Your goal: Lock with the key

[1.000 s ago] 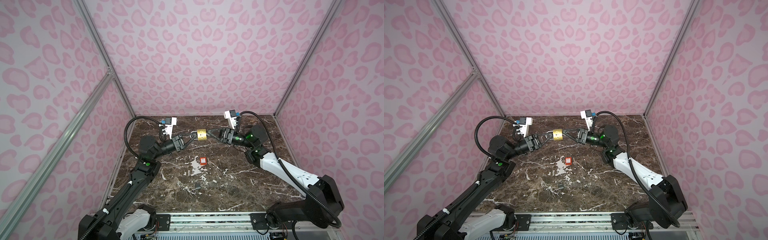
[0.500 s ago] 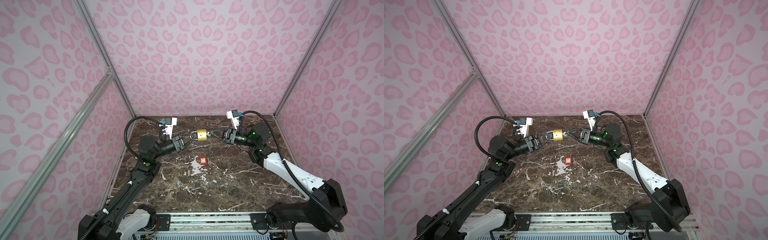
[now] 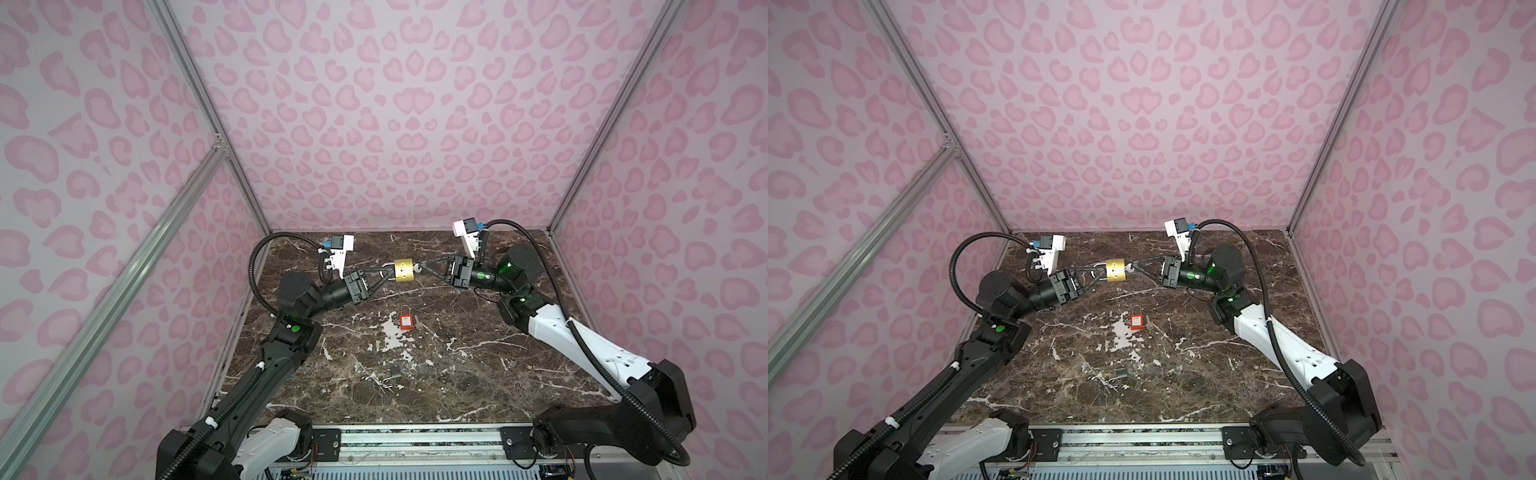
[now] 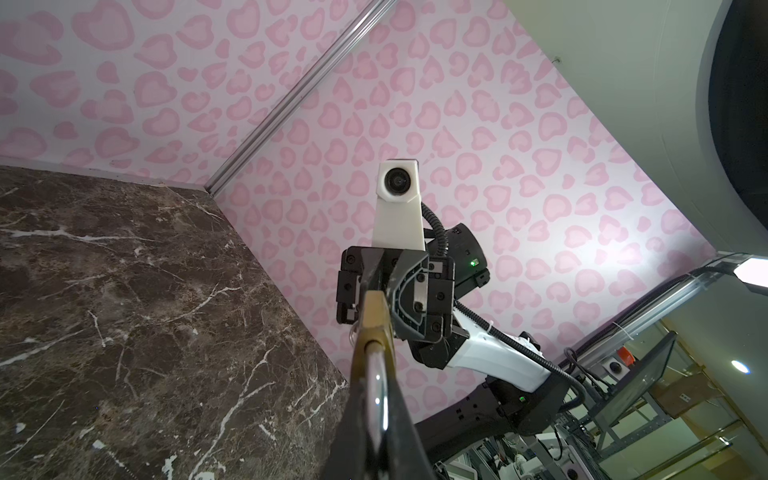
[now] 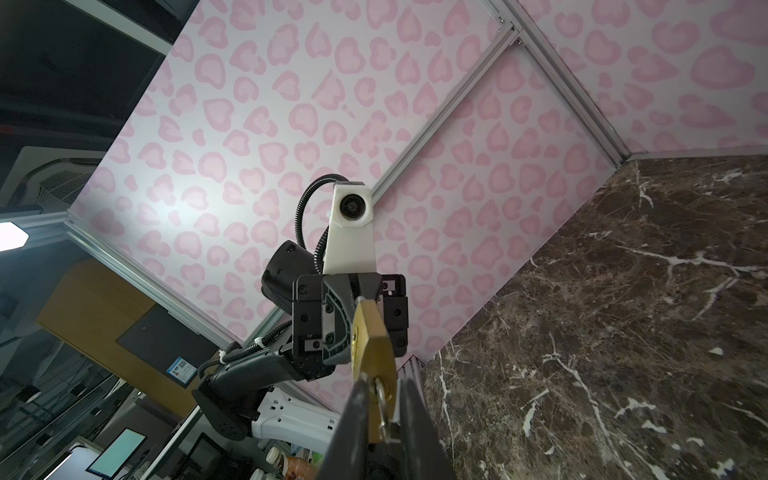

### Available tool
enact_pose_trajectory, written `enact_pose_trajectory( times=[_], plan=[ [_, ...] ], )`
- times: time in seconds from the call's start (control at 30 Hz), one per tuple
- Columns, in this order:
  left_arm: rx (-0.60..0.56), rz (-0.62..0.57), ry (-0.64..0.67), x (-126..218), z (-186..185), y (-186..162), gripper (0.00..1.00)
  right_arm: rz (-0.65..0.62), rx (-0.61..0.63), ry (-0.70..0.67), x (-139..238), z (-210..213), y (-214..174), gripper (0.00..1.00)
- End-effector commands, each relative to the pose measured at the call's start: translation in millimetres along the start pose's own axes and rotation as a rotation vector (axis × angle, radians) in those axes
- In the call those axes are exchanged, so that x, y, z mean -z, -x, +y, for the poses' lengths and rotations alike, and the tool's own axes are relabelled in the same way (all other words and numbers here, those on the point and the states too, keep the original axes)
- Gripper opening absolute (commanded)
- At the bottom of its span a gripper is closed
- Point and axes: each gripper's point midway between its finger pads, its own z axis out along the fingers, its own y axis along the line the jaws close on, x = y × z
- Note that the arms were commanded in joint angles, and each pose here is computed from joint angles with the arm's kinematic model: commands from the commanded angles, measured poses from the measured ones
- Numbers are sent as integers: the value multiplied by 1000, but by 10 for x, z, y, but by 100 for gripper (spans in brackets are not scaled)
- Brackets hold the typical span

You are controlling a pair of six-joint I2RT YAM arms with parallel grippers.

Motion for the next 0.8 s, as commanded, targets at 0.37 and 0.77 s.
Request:
enact_pose_trajectory(
  times=[0.37,0.77],
  plan=[
    [-46,-11,-42,5,-128,48,4,14,-4,25,-73,15,-32,14],
    [-43,-13,-35,10,-109,41,4,-1,-1,27,-53,24,-28,0]
  ],
)
